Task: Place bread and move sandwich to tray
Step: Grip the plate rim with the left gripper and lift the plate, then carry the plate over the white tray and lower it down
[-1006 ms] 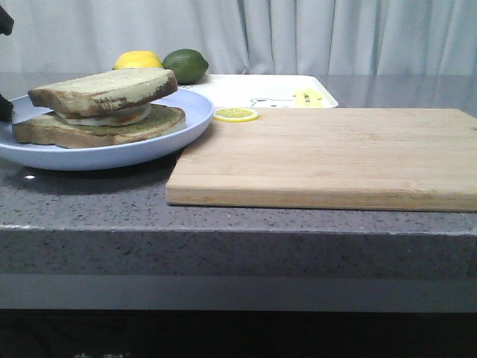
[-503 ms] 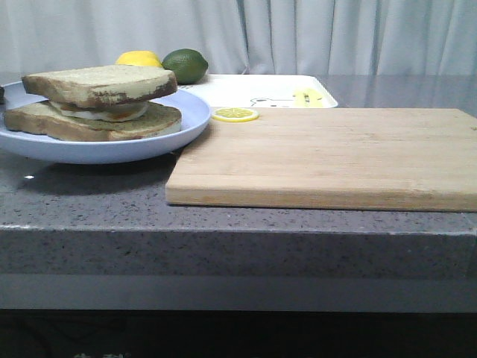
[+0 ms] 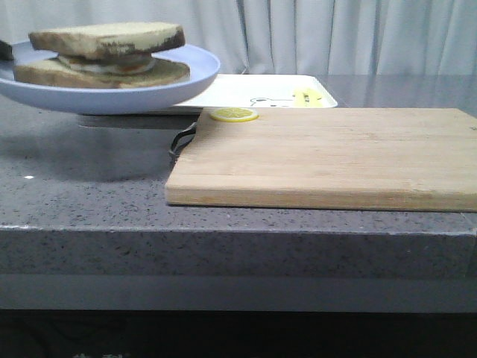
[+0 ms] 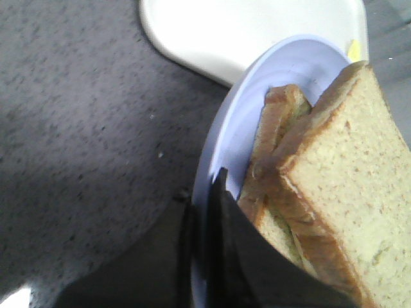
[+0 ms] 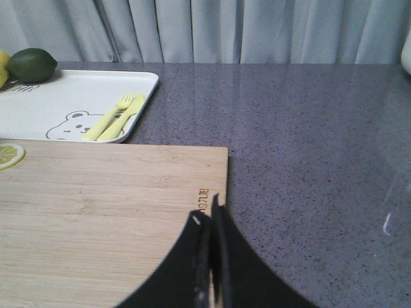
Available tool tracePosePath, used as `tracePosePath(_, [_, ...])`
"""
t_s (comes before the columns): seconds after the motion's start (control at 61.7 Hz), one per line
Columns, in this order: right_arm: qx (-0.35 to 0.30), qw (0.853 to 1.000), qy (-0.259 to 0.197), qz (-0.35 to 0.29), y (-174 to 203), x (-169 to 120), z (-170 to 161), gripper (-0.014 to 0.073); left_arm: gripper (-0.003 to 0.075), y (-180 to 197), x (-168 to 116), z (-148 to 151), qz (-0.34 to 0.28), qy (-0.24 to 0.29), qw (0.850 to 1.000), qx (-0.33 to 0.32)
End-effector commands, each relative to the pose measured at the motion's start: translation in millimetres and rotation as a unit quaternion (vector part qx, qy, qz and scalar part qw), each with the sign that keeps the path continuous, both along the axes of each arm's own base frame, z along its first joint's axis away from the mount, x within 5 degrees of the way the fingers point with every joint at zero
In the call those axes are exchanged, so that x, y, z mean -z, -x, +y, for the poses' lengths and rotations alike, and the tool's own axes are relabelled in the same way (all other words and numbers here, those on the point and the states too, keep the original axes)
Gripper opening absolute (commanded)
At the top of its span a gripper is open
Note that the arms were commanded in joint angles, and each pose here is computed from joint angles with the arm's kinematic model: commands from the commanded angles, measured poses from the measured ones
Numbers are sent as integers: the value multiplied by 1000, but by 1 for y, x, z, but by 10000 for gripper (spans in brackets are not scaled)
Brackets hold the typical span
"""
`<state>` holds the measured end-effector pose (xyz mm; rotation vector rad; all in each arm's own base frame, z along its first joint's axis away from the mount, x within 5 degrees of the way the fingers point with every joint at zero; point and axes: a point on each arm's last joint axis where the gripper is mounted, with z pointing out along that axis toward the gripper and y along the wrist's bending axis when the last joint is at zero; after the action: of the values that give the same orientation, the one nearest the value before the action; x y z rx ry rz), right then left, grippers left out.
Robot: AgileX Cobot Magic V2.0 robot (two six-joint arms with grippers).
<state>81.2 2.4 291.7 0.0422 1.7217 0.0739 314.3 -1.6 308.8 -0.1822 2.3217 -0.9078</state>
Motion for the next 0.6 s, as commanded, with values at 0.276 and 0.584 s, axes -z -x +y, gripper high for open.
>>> tracePosePath(0.276, [9,999,5,-50,-1,-15,-2,-62,-19,-55,-89,-23,-74,62,995,25])
tracePosePath(0.584, [8,999,5,-50,-1,-15,-2,-62,-18,-125,-91,-61,-76,92,992,48])
